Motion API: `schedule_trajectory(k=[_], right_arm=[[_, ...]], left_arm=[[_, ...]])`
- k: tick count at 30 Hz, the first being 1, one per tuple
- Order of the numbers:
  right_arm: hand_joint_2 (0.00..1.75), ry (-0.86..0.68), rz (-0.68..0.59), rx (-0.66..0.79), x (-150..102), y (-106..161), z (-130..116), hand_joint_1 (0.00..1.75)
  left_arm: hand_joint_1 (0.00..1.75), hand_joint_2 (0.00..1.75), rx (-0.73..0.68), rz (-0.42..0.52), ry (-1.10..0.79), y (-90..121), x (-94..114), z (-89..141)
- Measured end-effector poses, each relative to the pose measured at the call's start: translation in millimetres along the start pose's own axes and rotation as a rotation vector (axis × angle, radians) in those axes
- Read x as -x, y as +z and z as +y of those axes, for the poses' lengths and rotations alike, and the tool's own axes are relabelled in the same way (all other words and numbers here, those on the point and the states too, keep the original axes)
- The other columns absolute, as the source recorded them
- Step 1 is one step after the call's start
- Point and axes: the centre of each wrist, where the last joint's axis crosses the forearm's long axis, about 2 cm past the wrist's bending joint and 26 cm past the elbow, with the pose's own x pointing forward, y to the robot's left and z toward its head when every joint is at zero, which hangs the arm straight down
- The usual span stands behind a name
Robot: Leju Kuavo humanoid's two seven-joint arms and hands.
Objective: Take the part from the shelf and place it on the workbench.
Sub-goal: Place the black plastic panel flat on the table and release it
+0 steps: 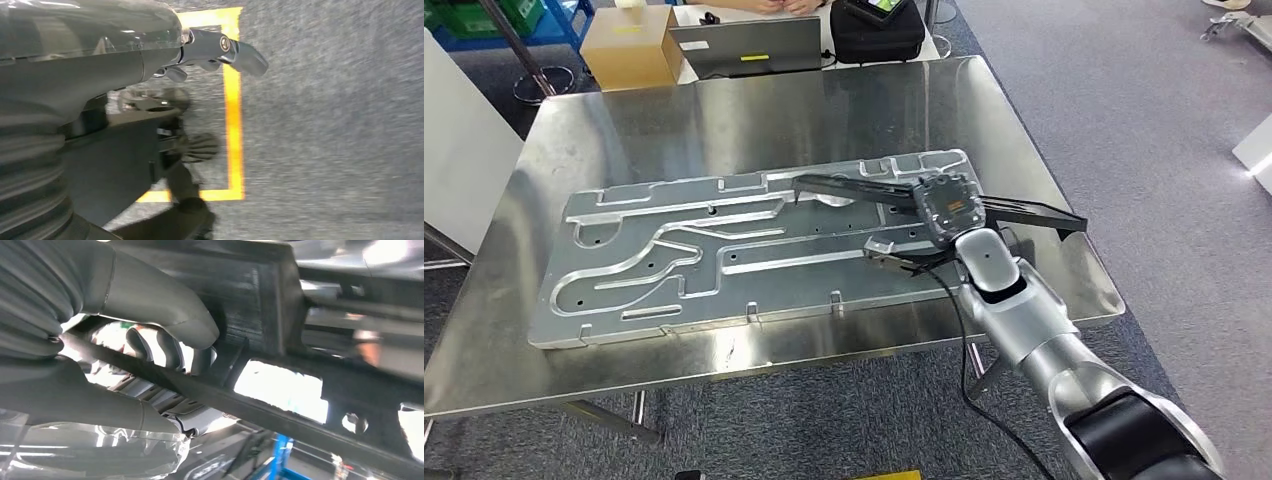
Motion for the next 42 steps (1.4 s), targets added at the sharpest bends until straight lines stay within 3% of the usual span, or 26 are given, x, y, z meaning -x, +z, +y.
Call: schedule_trajectory(k=[9, 18, 26, 36, 42], right_arm=[[1.75, -0.067, -0.146, -0.065, -90.7, -4.2, 5.0, 1.75], [1.75, -0.079, -0.253, -0.060, -141.4, -25.3, -20.2, 1.75], [1.75, -0.093, -0.290, -0.048, -160.0, -27.1, -26.1, 1.75], [1.75, -0.099, -0.299, -0.052, -165.4, -29.1, -28.6, 1.75], [1.75, -0.191, -0.348, -0.093, -168.7, -25.2, -24.4, 1.75]], left_arm=[[0.00, 1.75, -0.049, 0.038, 0.016, 4.1, 8.3, 7.8], [0.00, 1.75, -0.059, 0.042, 0.012, 7.4, 8.3, -1.9], [0.00, 1.75, -0.059, 0.092, 0.006, 10.0, 9.3, -6.8], [0.00, 1.75, -0.060, 0.101, 0.004, 10.4, 9.3, -7.9], [0.00, 1.75, -0.081, 0.097, 0.013, 11.0, 10.1, -7.6]])
